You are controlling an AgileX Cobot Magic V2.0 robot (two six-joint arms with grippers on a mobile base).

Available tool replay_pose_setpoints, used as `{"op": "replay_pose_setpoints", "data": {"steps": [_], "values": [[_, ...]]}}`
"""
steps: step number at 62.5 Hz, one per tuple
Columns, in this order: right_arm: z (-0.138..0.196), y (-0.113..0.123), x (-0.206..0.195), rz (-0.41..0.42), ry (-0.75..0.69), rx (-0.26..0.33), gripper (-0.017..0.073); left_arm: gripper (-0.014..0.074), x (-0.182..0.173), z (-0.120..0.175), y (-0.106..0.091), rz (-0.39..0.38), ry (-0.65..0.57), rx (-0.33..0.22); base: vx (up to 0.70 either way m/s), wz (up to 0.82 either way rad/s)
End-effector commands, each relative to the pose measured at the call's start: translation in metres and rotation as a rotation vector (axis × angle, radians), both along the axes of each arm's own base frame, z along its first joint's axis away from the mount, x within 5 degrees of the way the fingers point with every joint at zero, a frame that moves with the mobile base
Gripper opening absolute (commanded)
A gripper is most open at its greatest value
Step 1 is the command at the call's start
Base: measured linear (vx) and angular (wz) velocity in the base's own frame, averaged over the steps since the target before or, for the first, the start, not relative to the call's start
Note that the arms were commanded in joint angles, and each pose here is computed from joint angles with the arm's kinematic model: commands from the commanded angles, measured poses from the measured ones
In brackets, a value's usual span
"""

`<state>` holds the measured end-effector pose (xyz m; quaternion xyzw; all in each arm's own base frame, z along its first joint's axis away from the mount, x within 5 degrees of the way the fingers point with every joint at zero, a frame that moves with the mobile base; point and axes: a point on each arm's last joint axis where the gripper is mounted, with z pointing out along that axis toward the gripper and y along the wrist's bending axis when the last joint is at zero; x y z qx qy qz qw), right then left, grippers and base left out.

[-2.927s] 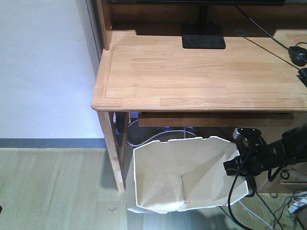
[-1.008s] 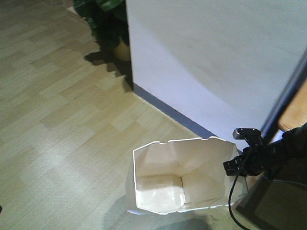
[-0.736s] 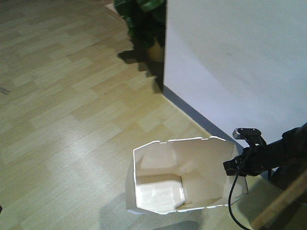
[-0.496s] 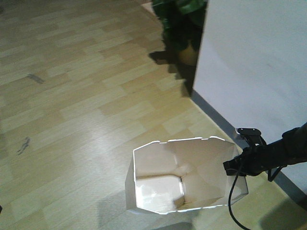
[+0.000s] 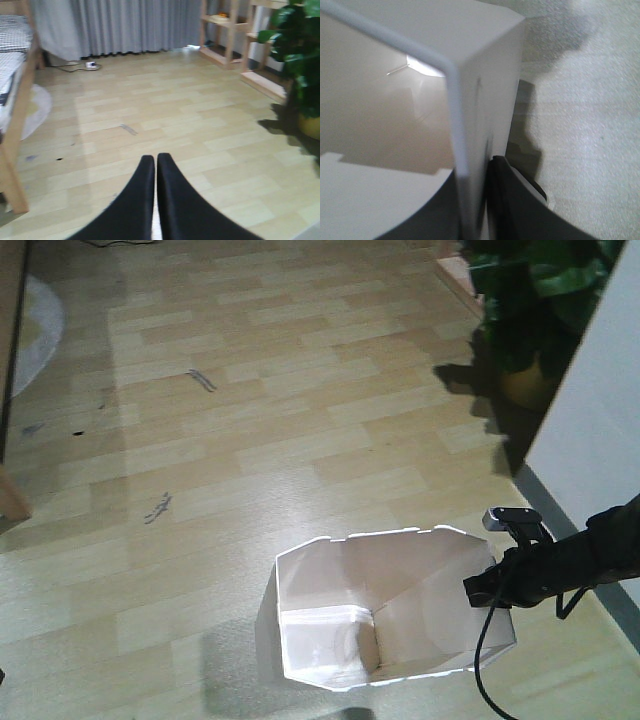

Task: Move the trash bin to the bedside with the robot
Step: 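Hold the bin with the right gripper while the base turns toward the bed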

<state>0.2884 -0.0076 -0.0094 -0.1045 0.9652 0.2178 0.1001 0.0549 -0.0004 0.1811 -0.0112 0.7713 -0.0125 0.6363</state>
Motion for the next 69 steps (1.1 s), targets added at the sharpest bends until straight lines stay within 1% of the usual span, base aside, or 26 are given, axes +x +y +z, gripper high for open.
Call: {"op": "replay_pose_setpoints", "data": {"steps": [1,30,69], "values": [[0.0317,0.014,0.0104,0.003,-0.077,0.202,-0.0005,-0.0007,0.0007,0.0007,-0.0001,0.0,-0.065,-0.008,0.1,0.45],[0.0317,0.014,0.0104,0.003,-0.077,0.202,-0.0005,-0.0007,0.0007,0.0007,-0.0001,0.0,-0.065,-0.008,0.13,0.33],[0.0317,0.014,0.0104,0.003,-0.077,0.202,-0.0005,-0.0007,0.0007,0.0007,-0.0001,0.0,-0.065,-0.008,0.2,0.06]]}}
